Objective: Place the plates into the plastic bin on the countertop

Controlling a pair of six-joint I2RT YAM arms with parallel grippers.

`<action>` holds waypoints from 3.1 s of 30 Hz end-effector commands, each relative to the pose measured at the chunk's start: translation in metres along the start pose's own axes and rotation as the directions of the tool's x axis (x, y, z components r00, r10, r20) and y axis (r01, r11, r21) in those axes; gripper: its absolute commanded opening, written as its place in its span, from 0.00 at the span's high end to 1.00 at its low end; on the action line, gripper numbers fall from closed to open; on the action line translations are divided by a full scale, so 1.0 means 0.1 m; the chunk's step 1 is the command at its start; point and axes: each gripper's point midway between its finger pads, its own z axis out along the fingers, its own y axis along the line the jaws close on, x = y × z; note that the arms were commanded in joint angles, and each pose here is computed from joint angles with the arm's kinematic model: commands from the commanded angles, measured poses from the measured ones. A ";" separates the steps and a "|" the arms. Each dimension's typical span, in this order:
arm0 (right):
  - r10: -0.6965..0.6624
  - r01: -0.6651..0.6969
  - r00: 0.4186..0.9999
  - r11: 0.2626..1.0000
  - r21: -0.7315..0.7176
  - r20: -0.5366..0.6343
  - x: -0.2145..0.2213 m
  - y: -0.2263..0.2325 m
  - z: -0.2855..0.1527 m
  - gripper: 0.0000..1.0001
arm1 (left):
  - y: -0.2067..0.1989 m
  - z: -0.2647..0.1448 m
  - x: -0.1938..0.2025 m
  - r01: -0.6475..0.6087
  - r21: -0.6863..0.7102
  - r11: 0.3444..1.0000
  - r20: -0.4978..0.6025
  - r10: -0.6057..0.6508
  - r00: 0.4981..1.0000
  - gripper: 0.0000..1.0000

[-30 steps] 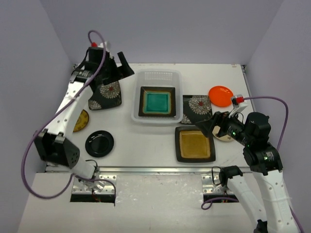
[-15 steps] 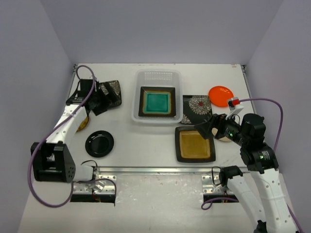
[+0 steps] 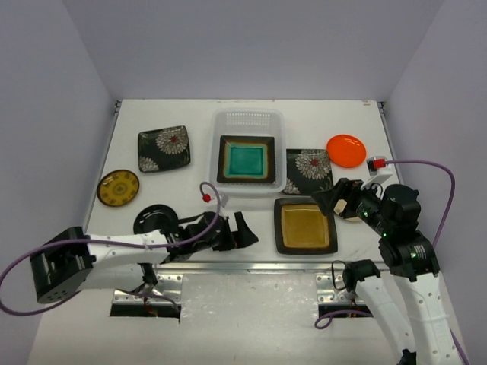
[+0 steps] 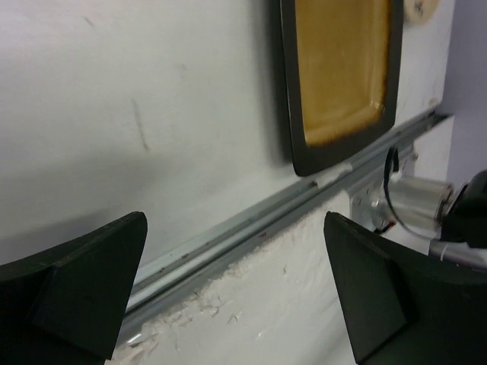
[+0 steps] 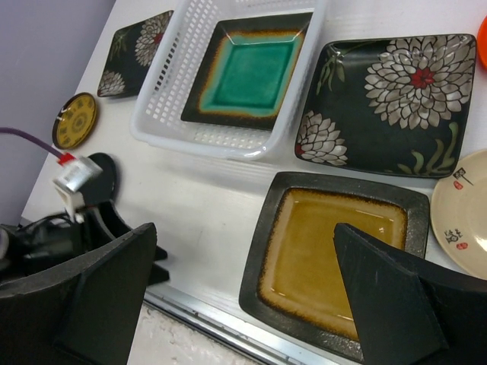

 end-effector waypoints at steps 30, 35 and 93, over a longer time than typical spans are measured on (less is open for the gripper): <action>-0.031 0.032 0.999 0.999 -0.037 0.029 -0.19 0.17 -0.20 0.01 | -0.45 1.41 0.43 0.156 0.252 0.955 -0.184 -0.111 0.977 0.66; -0.033 0.035 0.999 0.999 -0.039 0.032 -0.19 0.17 -0.21 0.01 | -0.41 1.46 0.44 0.161 0.242 0.957 -0.182 -0.118 0.976 0.75; -0.049 0.051 0.996 0.999 -0.019 0.072 -0.50 0.23 -0.22 0.01 | -1.46 -0.74 -2.65 0.059 0.514 0.856 0.312 -0.250 0.917 1.00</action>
